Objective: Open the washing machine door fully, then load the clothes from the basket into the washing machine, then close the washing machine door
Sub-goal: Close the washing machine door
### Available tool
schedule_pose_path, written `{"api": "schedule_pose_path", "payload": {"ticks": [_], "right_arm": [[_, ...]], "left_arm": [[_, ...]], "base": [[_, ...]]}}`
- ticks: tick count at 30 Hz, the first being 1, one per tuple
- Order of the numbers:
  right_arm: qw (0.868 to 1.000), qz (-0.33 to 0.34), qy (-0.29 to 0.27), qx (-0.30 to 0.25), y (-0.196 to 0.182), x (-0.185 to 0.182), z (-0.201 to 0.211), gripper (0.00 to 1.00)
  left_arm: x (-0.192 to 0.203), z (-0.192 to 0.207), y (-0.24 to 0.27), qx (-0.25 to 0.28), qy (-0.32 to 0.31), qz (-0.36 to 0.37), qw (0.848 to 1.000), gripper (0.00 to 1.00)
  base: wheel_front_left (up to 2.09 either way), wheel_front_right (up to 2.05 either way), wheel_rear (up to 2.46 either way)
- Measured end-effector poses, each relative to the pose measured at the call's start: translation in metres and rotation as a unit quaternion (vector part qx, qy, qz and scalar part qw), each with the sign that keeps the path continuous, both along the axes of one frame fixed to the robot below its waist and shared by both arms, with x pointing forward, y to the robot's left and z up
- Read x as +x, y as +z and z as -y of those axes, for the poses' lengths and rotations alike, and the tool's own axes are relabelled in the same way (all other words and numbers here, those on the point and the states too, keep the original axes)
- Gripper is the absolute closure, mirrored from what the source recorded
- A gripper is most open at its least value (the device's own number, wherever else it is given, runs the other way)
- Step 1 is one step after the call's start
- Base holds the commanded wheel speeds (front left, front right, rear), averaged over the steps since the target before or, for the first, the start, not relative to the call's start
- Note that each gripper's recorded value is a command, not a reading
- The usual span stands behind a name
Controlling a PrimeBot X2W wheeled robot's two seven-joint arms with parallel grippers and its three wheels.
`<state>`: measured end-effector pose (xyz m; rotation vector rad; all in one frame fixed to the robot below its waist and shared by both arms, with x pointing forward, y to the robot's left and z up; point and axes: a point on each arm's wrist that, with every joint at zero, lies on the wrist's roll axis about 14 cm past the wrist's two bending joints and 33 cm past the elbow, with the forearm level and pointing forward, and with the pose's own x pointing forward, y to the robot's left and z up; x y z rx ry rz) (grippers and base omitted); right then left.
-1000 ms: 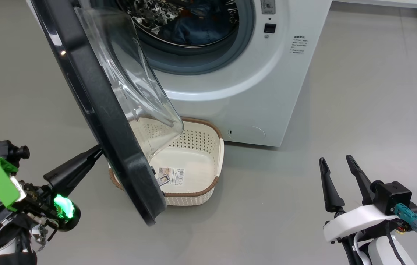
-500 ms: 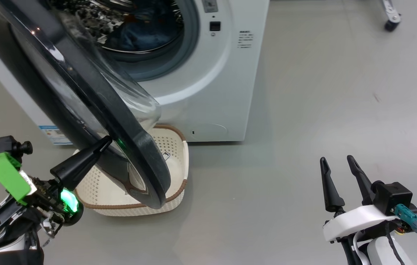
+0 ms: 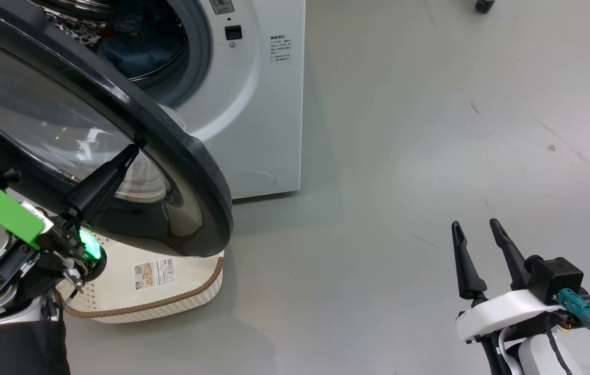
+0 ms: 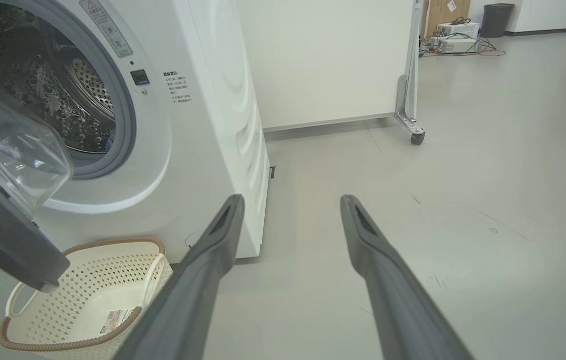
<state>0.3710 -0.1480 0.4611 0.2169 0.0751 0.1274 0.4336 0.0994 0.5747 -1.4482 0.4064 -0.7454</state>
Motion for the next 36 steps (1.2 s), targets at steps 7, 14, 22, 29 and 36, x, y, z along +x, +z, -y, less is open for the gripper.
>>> {"api": "schedule_pose_path", "payload": {"ticks": [7, 14, 22, 29, 36], "right_arm": [[1.000, -0.013, -0.025, -0.002, -0.008, -0.004, 0.016, 0.00], [0.999, -0.022, -0.041, 0.000, -0.013, -0.006, 0.025, 0.00], [0.999, -0.023, -0.042, 0.000, -0.014, -0.005, 0.025, 0.00], [0.999, -0.021, -0.042, 0.001, -0.013, -0.003, 0.025, 0.00], [0.999, -0.012, -0.040, 0.001, -0.008, -0.001, 0.022, 0.00]], "left_arm": [[0.018, 0.022, -0.009, 0.003, -0.008, -0.012, 1.000, 1.00], [0.035, 0.032, -0.008, -0.007, -0.001, -0.014, 1.000, 1.00], [0.038, 0.033, -0.016, -0.008, 0.014, -0.029, 0.999, 1.00], [0.041, 0.034, -0.016, -0.010, 0.023, -0.031, 0.999, 1.00], [0.039, 0.025, -0.008, -0.020, 0.044, -0.025, 0.999, 1.00]], "base": [[0.00, 0.00, 0.00], [0.00, 0.00, 0.00], [0.00, 0.00, 0.00], [0.00, 0.00, 0.00], [0.00, 0.00, 0.00]]}}
